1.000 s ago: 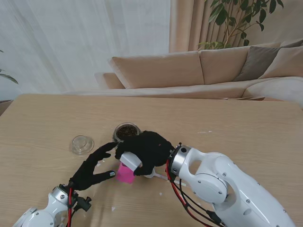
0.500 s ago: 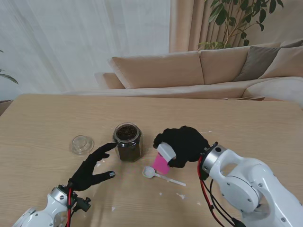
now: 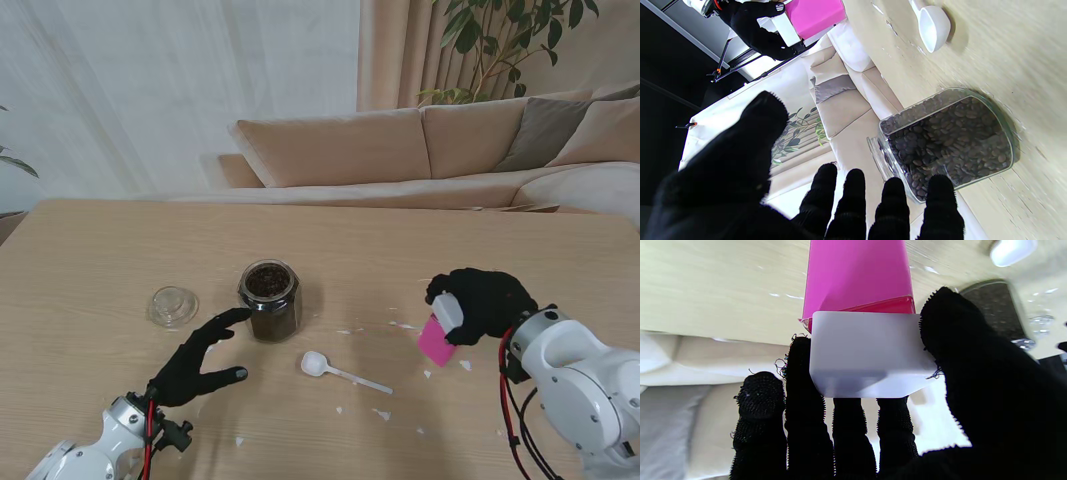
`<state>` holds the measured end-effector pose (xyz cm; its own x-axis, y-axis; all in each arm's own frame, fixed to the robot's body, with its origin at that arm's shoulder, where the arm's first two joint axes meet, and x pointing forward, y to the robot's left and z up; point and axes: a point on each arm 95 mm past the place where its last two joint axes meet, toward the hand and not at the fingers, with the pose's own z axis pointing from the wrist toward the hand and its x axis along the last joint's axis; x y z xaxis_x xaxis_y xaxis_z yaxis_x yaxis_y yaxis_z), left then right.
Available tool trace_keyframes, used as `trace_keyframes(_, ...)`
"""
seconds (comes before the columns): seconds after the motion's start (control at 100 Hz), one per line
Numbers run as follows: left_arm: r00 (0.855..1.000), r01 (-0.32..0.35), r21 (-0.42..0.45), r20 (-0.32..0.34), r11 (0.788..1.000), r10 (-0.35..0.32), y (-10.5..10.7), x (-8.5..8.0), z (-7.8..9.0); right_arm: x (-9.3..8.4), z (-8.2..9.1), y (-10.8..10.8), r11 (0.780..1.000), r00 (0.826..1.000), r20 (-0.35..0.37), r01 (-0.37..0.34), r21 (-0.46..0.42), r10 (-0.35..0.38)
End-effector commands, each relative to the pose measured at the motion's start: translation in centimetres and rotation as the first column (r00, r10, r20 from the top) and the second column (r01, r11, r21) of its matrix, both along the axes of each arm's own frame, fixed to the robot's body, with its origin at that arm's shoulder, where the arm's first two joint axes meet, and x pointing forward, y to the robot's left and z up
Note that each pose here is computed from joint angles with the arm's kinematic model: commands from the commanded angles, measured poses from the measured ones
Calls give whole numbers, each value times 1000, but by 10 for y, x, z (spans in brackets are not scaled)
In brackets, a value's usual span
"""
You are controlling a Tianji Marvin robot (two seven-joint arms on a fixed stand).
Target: Portion coffee beans from the glass jar into the coffee jar
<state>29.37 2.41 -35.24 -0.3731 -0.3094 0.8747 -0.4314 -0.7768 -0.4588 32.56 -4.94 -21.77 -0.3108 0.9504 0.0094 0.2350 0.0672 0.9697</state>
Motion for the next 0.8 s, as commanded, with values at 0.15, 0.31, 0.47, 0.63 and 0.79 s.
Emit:
trace_keyframes(0.15,1000,24,12,-16,1000,-24,-8,-2,-2,0,-31,-35,991,986,-106,129,-23,-131)
trace_keyframes(0.31,1000,26,15,-18,1000,-26,-9,-2,-2,1,-47,-49,980,970,-139,195,-28,-197)
trace_keyframes(0.47,999,26,16,-20,1000,-26,-9,-2,-2,1,-57,-54,974,964,-135,226,-35,-228)
trace_keyframes(0.63,1000,25,16,-19,1000,-25,-9,-2,-2,1,-61,-54,970,961,-131,239,-48,-243)
trace_keyframes(0.79,1000,23,14,-19,1000,-23,-9,-2,-2,1,-66,-53,967,959,-132,247,-56,-252)
